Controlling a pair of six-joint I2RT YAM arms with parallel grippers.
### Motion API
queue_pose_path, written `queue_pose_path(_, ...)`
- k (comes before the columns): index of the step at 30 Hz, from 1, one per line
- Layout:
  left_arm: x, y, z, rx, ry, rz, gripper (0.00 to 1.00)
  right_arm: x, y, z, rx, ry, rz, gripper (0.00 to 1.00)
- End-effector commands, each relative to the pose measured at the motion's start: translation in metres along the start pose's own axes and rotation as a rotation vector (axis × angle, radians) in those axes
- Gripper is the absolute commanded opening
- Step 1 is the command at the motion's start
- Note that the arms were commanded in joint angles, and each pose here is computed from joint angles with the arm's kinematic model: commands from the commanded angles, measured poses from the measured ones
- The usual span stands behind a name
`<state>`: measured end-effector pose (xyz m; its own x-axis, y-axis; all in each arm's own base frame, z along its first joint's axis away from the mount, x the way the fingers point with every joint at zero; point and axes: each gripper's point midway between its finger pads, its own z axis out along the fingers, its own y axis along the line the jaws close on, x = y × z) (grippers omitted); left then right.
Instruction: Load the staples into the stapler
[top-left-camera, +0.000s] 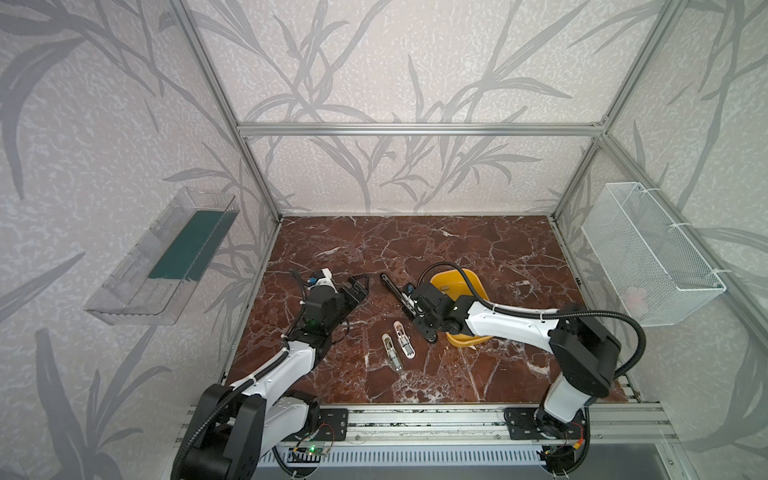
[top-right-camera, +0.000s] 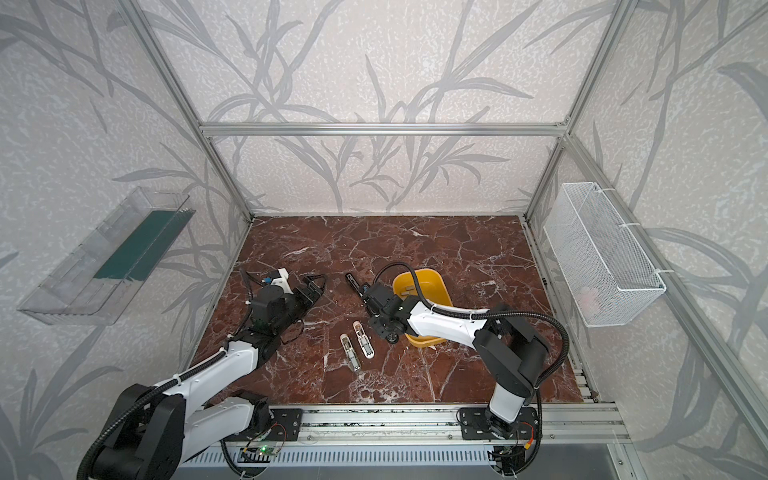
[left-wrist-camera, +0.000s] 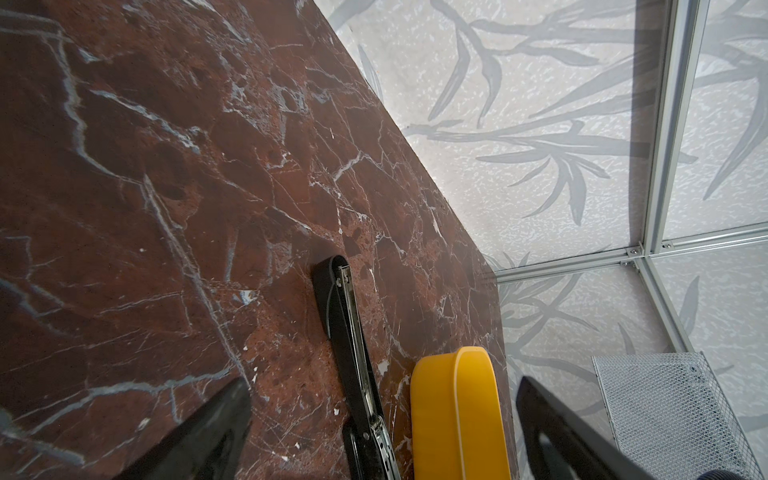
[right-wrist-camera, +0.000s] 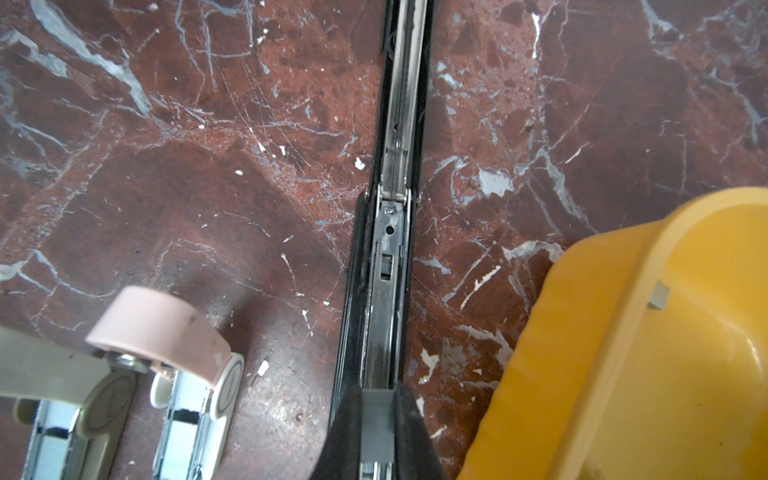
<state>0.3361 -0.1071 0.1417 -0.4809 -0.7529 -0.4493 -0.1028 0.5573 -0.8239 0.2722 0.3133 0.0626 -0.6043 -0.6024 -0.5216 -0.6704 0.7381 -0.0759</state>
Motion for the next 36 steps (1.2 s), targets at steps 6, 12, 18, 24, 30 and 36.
queue_pose_path(6, -0.0095, -0.0178, 0.0023, 0.048, -0.020, -0.004, 0.99, -0.0037, -0.0046, 0.0011, 0.017, 0.005, -0.002, 0.00)
queue_pose_path(12, -0.0097, -0.0177, 0.0024, 0.048, -0.021, -0.004, 0.99, -0.0032, -0.0035, 0.0021, 0.014, 0.010, -0.004, 0.00)
queue_pose_path(18, -0.0091, -0.0173, 0.0037, 0.046, -0.016, -0.008, 0.99, -0.0015, -0.0025, 0.0059, 0.011, 0.022, -0.005, 0.00)
queue_pose_path(24, -0.0079, -0.0163, 0.0048, 0.045, -0.011, -0.011, 0.99, -0.0006, -0.0013, 0.0076, 0.007, 0.029, -0.006, 0.00)
queue_pose_path(30, -0.0075, -0.0160, 0.0048, 0.045, -0.010, -0.011, 0.99, 0.0015, 0.0022, 0.0086, -0.012, 0.042, 0.009, 0.00)
queue_pose_path(36, -0.0073, -0.0158, 0.0055, 0.043, -0.008, -0.012, 0.99, 0.0038, 0.0041, 0.0101, -0.021, 0.057, 0.028, 0.00)
